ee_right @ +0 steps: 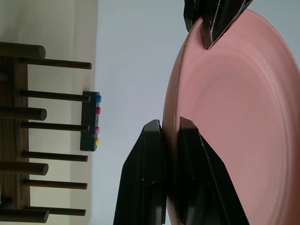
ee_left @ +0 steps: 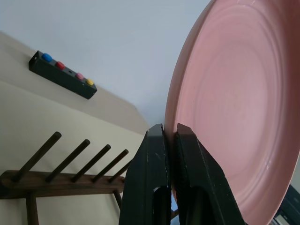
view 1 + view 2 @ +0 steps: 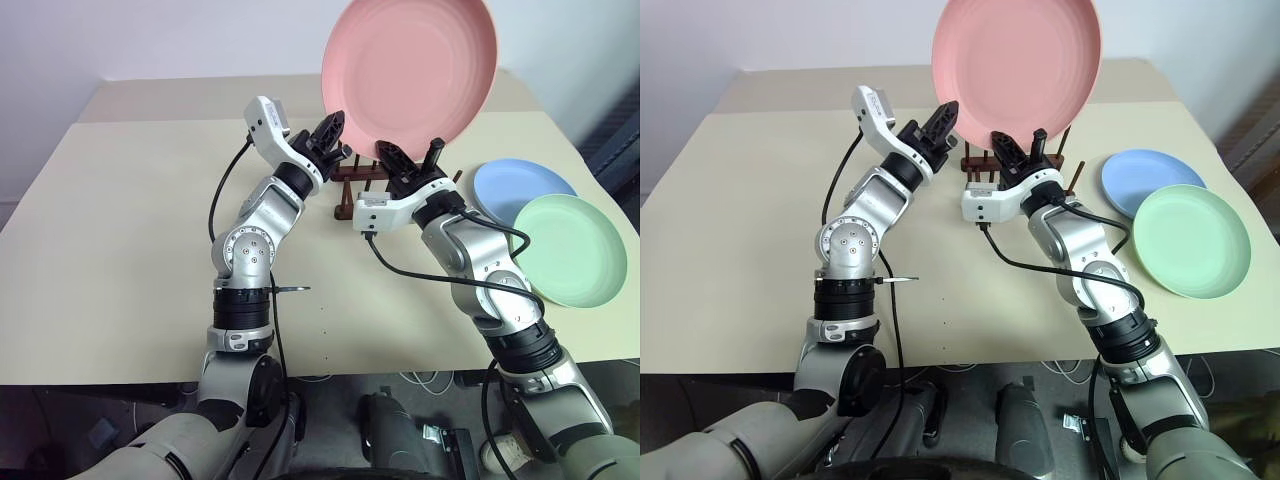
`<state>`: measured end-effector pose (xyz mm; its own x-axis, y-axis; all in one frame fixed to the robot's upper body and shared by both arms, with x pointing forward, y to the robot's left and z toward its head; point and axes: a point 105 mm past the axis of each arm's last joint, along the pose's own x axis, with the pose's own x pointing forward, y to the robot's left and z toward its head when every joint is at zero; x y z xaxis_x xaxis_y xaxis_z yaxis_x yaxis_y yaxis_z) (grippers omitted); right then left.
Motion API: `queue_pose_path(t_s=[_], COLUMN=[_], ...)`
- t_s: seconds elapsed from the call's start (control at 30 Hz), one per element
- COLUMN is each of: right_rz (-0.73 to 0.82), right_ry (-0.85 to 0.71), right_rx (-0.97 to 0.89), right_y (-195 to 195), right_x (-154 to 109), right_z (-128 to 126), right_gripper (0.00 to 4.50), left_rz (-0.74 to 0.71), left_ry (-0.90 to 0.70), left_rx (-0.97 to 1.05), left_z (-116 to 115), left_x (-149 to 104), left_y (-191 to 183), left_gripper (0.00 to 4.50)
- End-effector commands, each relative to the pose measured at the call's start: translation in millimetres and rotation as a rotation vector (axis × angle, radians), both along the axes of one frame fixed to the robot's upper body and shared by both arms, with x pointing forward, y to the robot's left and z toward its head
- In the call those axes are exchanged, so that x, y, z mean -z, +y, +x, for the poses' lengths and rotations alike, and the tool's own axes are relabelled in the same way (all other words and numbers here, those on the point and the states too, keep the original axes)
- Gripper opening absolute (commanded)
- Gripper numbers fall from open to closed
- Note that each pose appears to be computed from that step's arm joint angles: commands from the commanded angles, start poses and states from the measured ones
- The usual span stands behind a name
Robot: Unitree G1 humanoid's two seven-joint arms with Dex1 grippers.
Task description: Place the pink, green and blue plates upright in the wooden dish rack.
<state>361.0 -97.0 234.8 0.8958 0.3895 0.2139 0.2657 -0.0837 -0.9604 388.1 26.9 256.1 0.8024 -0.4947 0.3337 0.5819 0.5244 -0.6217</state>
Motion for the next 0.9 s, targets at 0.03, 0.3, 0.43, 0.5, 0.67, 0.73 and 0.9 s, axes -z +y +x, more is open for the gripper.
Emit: queue_pose_path(t_s=[0.03, 0.3, 0.43, 0.5, 0.67, 0.73, 0.9], right_rz=[0.021, 0.058, 0.075, 0.081, 0.456, 0.622, 0.994], right_ry=[-0.058, -0.059, -0.079, -0.085, -0.001, 0.004, 0.086], right_rx=[0.017, 0.036, 0.067, 0.079, 0.010, -0.112, -0.354], right_y=[-4, -12, -24, -31, -51, -49, -58], right_x=[-16, -19, -26, -29, -43, -62, -102], right_z=[-1, -1, 0, 2, 7, 1, -4], right_gripper=[0.08, 0.00, 0.00, 0.00, 0.00, 0.00, 0.00], left_rz=[-0.032, 0.032, 0.156, 0.227, 0.434, 0.509, 0.596], left_ry=[-0.056, -0.091, -0.211, -0.263, -0.337, -0.348, -0.383], left_rx=[0.058, 0.096, 0.144, 0.182, 0.228, 0.209, 0.217], left_z=[-11, -13, -23, -29, -39, -36, -37], left_x=[-16, -12, -14, -13, -4, 2, 12], left_y=[-11, 4, 26, 36, 80, 92, 101], left_gripper=[0.00, 3.06, 3.06, 3.06, 3.06, 3.06, 3.06])
